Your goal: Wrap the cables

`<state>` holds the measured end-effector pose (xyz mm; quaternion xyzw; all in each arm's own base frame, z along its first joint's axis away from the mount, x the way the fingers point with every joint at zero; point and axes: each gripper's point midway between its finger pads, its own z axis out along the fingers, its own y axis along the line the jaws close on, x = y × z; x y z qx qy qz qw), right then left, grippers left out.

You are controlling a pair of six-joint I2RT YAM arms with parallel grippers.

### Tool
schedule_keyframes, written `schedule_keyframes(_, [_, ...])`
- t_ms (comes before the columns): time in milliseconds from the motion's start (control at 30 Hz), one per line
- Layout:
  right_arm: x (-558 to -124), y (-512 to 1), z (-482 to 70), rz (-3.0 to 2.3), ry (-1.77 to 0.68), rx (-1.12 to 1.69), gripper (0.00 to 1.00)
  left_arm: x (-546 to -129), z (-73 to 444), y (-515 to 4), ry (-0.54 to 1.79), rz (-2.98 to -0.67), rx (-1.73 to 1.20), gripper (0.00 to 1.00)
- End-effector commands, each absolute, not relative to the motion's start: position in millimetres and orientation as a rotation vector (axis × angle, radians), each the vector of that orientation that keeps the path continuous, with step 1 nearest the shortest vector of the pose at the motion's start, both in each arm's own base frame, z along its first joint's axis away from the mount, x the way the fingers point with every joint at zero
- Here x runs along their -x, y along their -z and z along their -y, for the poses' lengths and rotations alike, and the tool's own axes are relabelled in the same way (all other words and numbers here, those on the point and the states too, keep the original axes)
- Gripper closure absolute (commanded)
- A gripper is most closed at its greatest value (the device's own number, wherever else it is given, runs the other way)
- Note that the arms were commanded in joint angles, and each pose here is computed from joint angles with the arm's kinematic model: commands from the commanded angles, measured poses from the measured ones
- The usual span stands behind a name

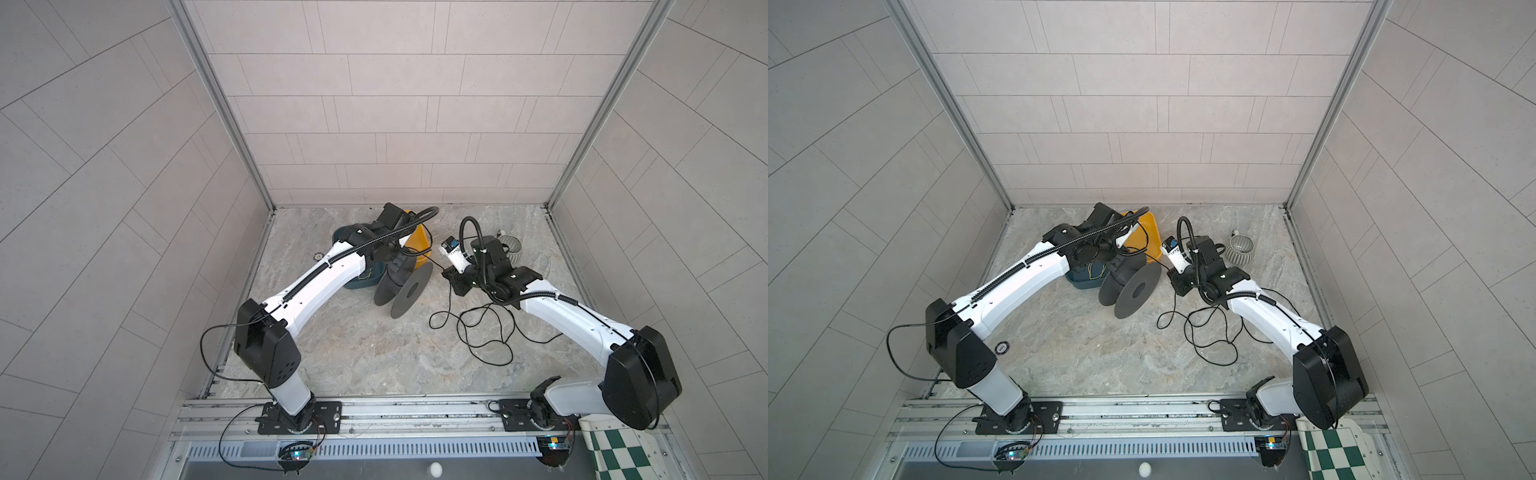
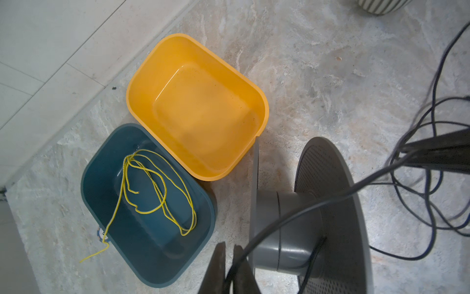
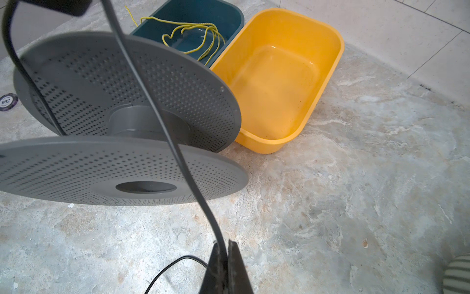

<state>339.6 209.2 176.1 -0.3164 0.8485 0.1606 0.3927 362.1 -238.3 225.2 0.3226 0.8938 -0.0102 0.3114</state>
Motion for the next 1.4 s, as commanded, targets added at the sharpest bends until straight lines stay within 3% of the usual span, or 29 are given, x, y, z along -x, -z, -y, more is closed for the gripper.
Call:
schedule_keyframes(0, [-334.5, -183.9, -211.6, -2.122, -0.425, 0.809, 1.0, -356.9, 230.9, -249.1, 0.021, -2.334, -0.823, 0.96])
schedule_keyframes(100, [-333.6, -183.2, -213.3, -2.123, -0.433, 0.813, 1.0, -351.8, 227.1, -259.6, 0.014, -2.327, -0.82, 1.0])
schedule_keyframes(500, [-331.6, -173.4, -217.8, -2.15, -0.415, 0.837, 1.0, -321.3, 211.7, -267.0, -0.211, -2.348, -0.939, 1.0])
schedule_keyframes(667, [-333.0, -167.1, -219.1, -2.174, -0.389, 0.843, 1.0, -315.5, 196.0, -259.6, -0.396, -2.362, -0.977, 1.0])
schedule_keyframes(1100, [-340.2, -161.5, -210.7, -2.202, -0.305, 0.796, 1.0, -322.7, 180.4, -208.7, -0.61, -2.452, -0.958, 0.99])
schedule_keyframes(1367, [-341.4, -164.8, -205.9, -2.191, -0.278, 0.775, 1.0, -319.5, 197.0, -202.2, -0.445, -2.471, -0.91, 0.7])
